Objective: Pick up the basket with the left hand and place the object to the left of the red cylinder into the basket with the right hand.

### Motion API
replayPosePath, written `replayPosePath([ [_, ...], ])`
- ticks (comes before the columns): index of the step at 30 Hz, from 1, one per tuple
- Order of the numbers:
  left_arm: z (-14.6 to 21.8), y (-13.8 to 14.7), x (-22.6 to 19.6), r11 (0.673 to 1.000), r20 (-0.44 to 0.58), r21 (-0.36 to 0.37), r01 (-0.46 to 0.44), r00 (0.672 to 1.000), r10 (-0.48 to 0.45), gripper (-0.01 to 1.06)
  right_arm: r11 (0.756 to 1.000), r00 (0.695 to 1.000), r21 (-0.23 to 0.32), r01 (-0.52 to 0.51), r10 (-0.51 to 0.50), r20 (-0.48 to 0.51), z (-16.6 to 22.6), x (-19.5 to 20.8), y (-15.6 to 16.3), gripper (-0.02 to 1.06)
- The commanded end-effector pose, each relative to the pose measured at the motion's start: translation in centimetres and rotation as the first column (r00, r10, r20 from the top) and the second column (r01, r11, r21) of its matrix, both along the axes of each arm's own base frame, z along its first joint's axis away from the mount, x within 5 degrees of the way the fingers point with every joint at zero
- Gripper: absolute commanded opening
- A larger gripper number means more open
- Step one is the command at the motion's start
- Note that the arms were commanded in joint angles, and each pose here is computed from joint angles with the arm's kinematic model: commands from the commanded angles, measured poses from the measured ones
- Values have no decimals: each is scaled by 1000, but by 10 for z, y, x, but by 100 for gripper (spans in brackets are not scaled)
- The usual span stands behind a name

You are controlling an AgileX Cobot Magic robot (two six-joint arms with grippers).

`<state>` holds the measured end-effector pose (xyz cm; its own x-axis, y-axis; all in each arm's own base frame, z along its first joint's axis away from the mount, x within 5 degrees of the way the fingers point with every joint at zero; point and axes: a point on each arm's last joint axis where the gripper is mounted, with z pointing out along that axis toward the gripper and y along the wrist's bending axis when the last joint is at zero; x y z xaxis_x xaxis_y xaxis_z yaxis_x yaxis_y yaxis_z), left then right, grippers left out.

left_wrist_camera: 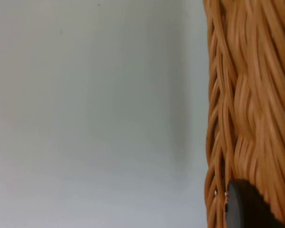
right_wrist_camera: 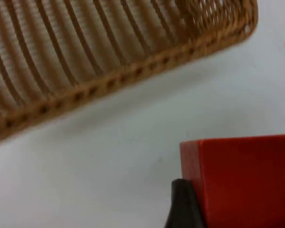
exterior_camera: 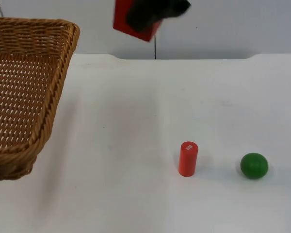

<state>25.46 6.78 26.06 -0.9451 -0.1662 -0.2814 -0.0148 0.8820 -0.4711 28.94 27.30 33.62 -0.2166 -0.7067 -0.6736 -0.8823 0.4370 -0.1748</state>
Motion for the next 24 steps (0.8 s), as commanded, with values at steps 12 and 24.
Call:
replayPosePath([
  [12, 6, -4, 1, 999, 32, -48, -17, 999, 18, 0, 974, 986, 193, -120, 140, -96, 13, 20, 91, 0],
  [24, 6, -4, 0, 999, 29, -53, -14, 999, 15, 0, 975, 975, 135, -176, 192, -115, -60, 26, 152, 4],
])
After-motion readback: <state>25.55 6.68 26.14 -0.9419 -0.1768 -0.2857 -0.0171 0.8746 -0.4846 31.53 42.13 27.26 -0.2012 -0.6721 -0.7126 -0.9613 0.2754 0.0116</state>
